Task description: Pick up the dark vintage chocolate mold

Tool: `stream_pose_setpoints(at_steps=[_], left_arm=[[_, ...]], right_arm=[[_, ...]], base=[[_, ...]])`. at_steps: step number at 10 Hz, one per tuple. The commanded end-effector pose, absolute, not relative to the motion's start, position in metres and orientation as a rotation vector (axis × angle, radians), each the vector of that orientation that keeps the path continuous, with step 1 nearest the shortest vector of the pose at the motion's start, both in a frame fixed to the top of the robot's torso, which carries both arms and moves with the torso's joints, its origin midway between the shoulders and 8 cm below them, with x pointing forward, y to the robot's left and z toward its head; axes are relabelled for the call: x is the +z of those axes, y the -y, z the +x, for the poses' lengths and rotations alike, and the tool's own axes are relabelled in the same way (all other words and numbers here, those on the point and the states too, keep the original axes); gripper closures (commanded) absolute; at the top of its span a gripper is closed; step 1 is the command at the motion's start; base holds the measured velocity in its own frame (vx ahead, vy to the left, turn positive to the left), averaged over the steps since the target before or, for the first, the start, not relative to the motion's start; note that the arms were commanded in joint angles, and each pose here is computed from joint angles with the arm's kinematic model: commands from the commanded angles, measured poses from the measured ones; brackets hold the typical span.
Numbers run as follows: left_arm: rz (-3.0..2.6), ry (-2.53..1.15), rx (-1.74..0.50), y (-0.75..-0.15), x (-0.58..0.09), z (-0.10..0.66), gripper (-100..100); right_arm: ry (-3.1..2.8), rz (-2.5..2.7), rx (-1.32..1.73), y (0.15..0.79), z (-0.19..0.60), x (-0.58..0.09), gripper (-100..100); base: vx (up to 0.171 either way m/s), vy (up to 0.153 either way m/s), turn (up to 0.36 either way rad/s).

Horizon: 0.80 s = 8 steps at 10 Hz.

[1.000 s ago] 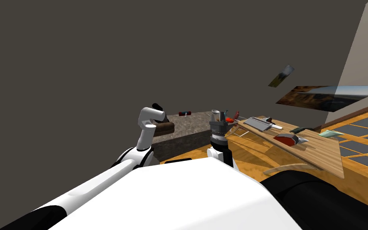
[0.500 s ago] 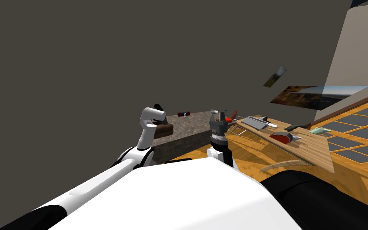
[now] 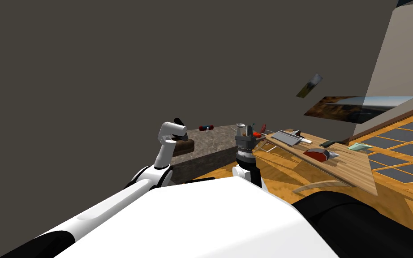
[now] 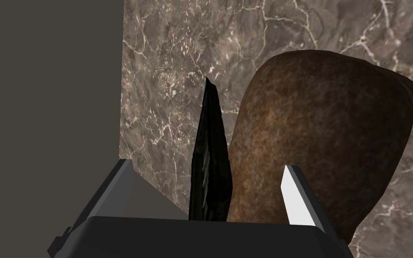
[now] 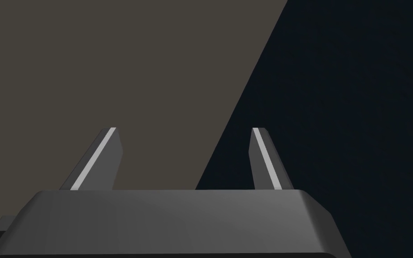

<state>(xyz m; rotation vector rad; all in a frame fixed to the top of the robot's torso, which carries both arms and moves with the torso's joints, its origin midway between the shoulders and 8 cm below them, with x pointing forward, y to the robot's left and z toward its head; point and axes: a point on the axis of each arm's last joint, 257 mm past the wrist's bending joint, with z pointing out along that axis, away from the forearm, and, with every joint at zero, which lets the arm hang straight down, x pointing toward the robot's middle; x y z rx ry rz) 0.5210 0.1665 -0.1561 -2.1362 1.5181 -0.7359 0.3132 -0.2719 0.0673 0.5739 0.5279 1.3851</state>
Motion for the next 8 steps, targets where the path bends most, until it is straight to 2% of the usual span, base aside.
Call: stream_pose_setpoints(at_steps=[1, 3, 4, 8], left_arm=[[-2.133, -1.519, -0.74, -0.1679, -0.1621, 0.5244, -100], [-2.134, -1.519, -0.738, -0.168, -0.1631, 0.524, -100], [-2.133, -1.519, -0.74, -0.168, -0.1632, 0.5246, 100], [-2.134, -1.52, -0.737, -0.1682, -0.1639, 0.5242, 100]], right_arm=[[-0.528, 0.574, 1.385, 0.2719, 0.3132, 0.0673, 0], [-0.528, 0.574, 1.385, 0.2719, 0.3132, 0.0673, 0], [-0.528, 0.574, 1.385, 0.2719, 0.3132, 0.0673, 0], [-0.528, 0.574, 1.385, 0.2719, 0.3132, 0.0673, 0]], base=[[0.017, -0.009, 0.003], [0.011, -0.006, 0.003], [0.0, 0.0, 0.0], [0.0, 0.0, 0.0]])
